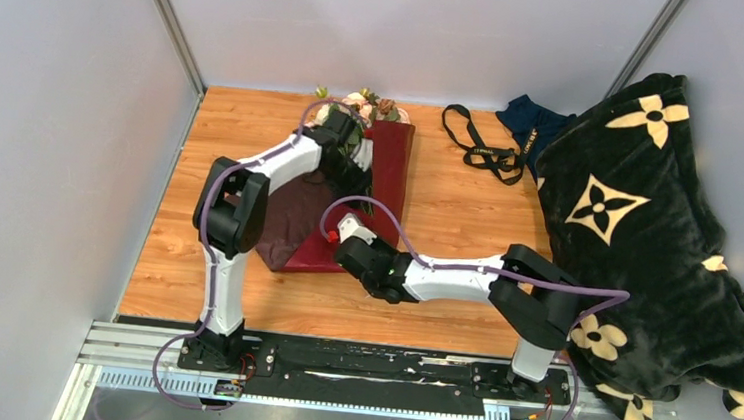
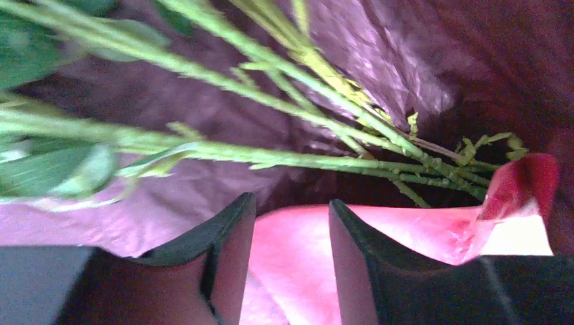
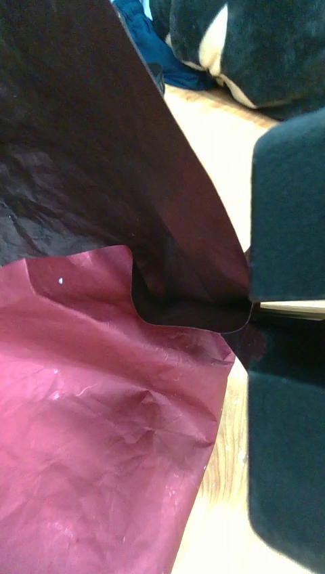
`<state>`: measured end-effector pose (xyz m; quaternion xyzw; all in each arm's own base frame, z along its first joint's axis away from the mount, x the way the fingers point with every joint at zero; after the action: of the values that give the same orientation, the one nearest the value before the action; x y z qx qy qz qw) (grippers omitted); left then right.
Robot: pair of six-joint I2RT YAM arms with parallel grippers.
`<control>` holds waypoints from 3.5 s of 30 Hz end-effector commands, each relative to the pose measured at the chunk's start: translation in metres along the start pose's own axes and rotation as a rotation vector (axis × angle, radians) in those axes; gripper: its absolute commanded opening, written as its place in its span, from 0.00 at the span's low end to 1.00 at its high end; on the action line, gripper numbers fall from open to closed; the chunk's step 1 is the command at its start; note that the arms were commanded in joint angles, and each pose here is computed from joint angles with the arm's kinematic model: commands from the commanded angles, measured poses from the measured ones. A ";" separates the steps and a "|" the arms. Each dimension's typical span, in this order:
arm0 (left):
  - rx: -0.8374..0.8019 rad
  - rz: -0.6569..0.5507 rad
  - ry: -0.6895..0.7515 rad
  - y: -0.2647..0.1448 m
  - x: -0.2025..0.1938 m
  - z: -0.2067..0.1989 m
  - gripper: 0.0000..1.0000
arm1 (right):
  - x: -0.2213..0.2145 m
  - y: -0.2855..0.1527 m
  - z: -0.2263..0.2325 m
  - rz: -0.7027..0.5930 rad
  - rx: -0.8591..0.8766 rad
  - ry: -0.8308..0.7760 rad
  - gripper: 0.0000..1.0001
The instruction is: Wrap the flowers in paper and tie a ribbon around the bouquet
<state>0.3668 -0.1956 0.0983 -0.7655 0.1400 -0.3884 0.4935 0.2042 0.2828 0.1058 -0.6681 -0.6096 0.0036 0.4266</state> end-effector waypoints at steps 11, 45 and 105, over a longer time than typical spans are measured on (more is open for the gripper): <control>-0.334 -0.544 -0.474 -0.182 0.006 0.031 0.89 | 0.016 0.011 0.030 0.001 -0.021 -0.354 0.00; -0.382 -0.338 -0.759 -0.064 -0.035 0.015 0.00 | 0.019 0.010 0.031 -0.044 -0.008 -0.460 0.00; -0.044 -0.152 -0.712 -0.041 -0.096 0.054 0.00 | -0.003 0.014 -0.065 0.012 0.882 1.062 0.61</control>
<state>0.3353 -0.0913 0.0747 -0.8863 -0.0803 -0.1062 0.4436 0.2031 0.2358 0.1177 -0.3905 -0.2876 -0.0015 0.8745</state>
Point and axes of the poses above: each gripper's point midway between its finger pads, its own y axis out along the fingers, its own z axis along the line the jaws close on, x = y × z, the point moved 7 cm from there along -y, back along the fingers, and after that the axes turned 5 degrees about -y, right-handed, at the moved point
